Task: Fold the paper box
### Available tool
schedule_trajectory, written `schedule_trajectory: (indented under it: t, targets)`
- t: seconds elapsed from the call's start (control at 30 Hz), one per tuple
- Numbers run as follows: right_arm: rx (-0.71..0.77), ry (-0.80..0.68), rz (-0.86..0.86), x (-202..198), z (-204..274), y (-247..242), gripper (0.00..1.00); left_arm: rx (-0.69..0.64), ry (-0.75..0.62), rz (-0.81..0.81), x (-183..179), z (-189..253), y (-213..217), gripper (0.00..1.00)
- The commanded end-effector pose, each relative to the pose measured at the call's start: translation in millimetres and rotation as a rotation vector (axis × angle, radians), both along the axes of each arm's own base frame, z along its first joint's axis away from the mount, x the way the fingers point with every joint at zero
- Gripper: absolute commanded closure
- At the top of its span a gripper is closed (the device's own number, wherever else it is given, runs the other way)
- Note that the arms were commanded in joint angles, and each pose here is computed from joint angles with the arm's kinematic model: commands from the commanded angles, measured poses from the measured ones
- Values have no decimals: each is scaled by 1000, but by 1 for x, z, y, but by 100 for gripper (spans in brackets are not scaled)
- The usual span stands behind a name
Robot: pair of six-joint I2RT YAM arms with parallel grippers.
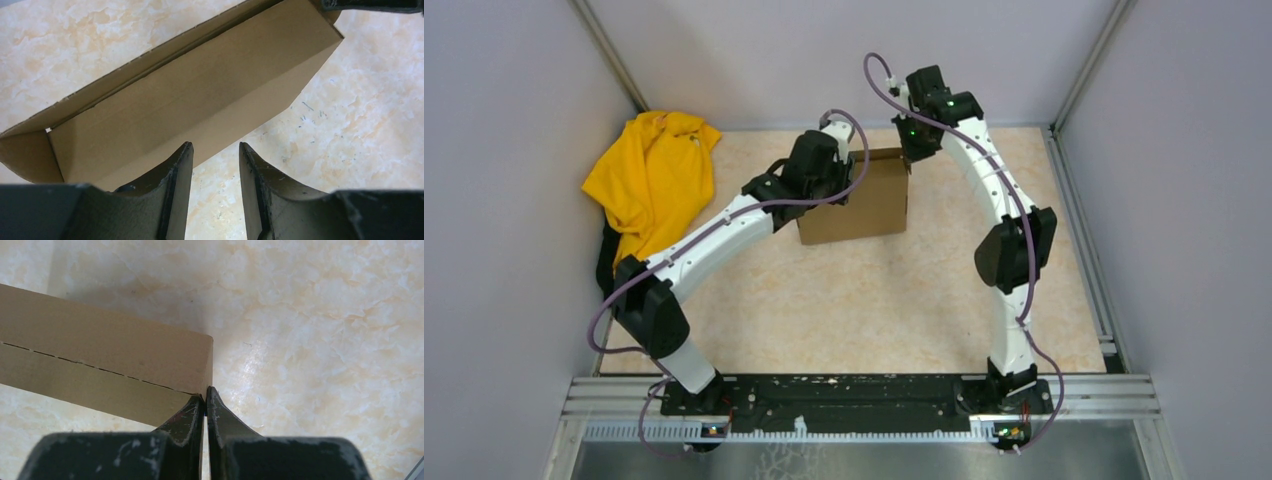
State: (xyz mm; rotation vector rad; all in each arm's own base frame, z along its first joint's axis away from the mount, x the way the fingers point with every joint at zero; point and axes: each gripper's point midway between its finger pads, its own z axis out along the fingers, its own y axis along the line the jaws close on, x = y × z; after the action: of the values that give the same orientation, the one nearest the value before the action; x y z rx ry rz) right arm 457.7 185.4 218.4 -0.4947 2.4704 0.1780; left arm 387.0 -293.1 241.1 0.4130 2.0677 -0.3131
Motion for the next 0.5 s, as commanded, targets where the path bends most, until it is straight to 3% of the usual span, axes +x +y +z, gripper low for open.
schedule_trajectory:
  t: [0.0, 0.2, 0.47]
  targets:
    - [24, -65, 43, -7, 27, 7, 100, 55, -2, 30, 6, -17, 8, 55]
    - [39, -78, 52, -14, 34, 7, 100, 63, -24, 59, 6, -18, 15, 55]
    - [50, -92, 65, -24, 38, 7, 100, 12, -116, 78, 4, 13, 24, 55]
